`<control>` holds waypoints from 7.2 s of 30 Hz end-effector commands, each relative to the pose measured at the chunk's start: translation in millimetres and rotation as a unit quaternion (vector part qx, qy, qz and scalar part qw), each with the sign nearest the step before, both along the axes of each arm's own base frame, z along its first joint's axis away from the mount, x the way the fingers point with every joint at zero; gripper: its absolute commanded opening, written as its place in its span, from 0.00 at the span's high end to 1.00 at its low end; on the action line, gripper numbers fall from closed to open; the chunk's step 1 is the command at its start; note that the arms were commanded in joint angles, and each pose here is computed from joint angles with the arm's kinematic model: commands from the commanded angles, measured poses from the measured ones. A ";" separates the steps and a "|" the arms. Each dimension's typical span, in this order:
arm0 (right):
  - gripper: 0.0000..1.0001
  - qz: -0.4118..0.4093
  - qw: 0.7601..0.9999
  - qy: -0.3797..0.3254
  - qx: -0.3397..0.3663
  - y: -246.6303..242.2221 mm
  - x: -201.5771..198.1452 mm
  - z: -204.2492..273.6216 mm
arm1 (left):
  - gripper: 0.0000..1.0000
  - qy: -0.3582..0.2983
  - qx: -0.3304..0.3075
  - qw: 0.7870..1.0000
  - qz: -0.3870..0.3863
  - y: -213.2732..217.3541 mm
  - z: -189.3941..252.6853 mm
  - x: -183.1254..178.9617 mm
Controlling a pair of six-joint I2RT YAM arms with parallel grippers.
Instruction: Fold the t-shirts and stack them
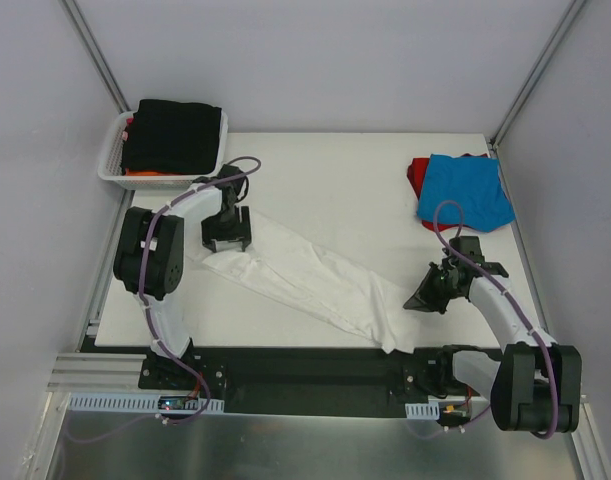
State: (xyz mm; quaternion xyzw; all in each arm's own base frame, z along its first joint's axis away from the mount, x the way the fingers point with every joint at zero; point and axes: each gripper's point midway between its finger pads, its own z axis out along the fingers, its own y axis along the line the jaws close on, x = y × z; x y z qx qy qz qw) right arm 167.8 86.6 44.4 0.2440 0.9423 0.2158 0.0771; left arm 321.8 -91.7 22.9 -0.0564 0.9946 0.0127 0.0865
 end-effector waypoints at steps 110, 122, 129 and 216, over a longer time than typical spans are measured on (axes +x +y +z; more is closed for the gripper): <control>0.99 0.066 0.986 0.079 -0.131 45.4 -1.6 -65.2 | 0.26 0.017 0.043 0.999 -0.021 7.8 17.1 9.8; 0.99 0.019 0.979 0.062 -0.191 -1.2 19.3 -28.2 | 0.25 0.041 0.063 0.997 -0.004 17.1 6.2 -6.3; 0.99 -0.012 0.978 0.080 -0.192 -48.5 42.2 -37.8 | 0.25 0.037 0.059 0.998 0.002 17.4 10.2 -9.2; 0.99 0.189 0.971 -0.059 -0.133 49.9 120.7 12.2 | 1.00 -0.048 -0.061 0.996 -0.051 -132.8 9.9 -24.2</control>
